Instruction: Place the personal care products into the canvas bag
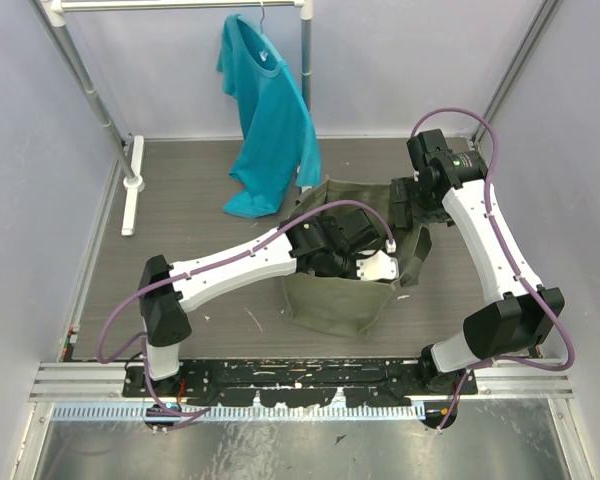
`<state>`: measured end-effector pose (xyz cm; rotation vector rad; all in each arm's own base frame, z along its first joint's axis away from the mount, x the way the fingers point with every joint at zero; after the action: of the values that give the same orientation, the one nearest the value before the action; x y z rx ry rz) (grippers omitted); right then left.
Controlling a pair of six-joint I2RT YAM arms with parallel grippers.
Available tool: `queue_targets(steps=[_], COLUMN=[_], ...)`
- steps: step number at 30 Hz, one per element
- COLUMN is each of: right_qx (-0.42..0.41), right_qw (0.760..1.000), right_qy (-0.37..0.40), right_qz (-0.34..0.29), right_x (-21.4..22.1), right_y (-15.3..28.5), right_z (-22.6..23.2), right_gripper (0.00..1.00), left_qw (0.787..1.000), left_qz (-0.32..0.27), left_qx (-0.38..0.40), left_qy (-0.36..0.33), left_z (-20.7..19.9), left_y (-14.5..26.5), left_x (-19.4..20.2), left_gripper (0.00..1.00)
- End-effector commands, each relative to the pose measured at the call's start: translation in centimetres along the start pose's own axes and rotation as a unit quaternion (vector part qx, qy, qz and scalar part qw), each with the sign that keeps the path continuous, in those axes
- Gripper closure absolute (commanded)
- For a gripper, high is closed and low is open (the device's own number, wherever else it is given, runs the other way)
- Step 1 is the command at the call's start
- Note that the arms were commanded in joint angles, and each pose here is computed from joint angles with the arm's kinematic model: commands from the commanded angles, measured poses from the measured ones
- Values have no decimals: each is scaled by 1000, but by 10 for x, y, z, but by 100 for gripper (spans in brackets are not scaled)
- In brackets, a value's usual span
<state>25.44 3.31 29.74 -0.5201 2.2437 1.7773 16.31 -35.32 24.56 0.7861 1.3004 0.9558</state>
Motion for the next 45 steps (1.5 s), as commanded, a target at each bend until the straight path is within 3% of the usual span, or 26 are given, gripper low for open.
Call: queue_targets(steps=[1,15,19,26,35,41,45], right_qx=[11,0,-4,-5,-14,-21,-30], right_qw=[1000,1000,1000,1000,1000,999,999], right_qy=[-10,-3,-1,4,6,5,3], right_qz=[-23,-17,-13,-9,-16,-28,-40], right_x=[-2,-5,-4,-2,-7,-11,-12], right_y=[10,5,3,1,-2,-1,1], right_z=[-7,-3,-2,-2,1,2,3], right_gripper=[0,0,0,0,0,0,0], left_qw=[998,992,989,986,988,996,997], left_qz=[61,129,144,167,152,78,-1], left_qx=[-12,4,8,15,15,-14,-31], left_qy=[4,7,6,12,23,40,64], left_z=[-1,-7,-8,-11,-12,-5,4], left_y=[2,-29,-37,-47,-35,-11,13], left_x=[19,32,33,39,36,16,-4], left_gripper=[100,94,89,60,23,10,7])
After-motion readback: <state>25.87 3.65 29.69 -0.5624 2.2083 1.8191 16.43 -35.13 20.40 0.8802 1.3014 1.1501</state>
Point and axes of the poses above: each gripper's point midway between its finger pads, its own y axis back along the fingers, its own z axis along the line the jaws close on, x = y × z, the point moved 8 cm from there along y, back along the fingers, and after that the axes turned 4 degrees about y, right-handed, at the moved point
